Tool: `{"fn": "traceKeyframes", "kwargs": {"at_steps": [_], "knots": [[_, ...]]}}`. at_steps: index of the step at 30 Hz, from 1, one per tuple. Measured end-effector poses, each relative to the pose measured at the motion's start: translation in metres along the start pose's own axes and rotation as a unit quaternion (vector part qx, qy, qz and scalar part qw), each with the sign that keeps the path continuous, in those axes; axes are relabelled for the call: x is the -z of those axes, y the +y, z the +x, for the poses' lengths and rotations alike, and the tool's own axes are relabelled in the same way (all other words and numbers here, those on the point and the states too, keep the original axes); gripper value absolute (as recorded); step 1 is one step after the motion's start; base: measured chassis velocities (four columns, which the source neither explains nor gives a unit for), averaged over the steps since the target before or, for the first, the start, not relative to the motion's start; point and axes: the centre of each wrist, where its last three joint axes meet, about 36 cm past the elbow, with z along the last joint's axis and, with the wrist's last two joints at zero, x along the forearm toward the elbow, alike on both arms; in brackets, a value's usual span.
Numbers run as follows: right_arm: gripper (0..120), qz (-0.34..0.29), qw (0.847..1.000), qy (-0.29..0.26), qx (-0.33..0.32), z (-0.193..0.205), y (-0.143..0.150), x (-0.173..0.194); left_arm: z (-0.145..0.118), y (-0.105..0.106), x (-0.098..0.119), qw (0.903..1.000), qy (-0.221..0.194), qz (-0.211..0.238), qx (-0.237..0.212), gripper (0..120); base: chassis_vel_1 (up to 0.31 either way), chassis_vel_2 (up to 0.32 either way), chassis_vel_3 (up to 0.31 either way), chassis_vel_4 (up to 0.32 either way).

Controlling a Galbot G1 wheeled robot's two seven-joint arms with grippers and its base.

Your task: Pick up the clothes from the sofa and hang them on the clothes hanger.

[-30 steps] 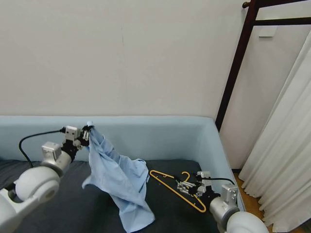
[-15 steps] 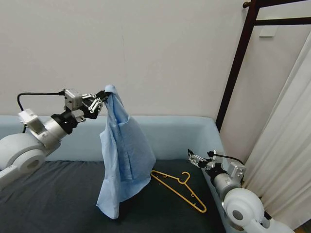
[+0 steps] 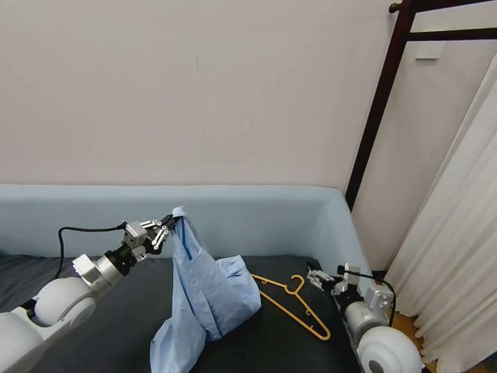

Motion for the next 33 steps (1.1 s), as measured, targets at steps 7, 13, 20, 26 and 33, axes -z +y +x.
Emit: {"fn": "traceKeyframes", "kwargs": {"at_steps": [7,13,20,26,33], "knots": [[100,0.06,0.997,0.01,0.047,-0.03,0.039,-0.031,0.057,-0.028,-0.018,0.9987,0.028,-0.007,-0.042,0,0.0,0.0,0.0,0.0],[100,0.14,0.986,0.026,0.09,-0.061,0.064,-0.066,0.111,-0.042,-0.024,0.9984,0.051,-0.003,-0.023,0,0.0,0.0,0.0,0.0],[100,0.251,0.956,0.021,0.148,-0.096,0.081,-0.103,0.18,-0.075,-0.038,0.9957,0.086,0.027,0.022,0,0.0,0.0,0.0,0.0],[100,0.351,0.914,-0.007,0.204,-0.115,0.086,-0.122,0.208,-0.104,-0.053,0.9939,0.09,0.049,0.041,0,0.0,0.0,0.0,0.0],[100,0.35,0.908,0.016,0.229,-0.118,0.091,-0.126,0.21,-0.111,-0.055,0.9936,0.087,0.051,0.051,0,0.0,0.0,0.0,0.0]]}}
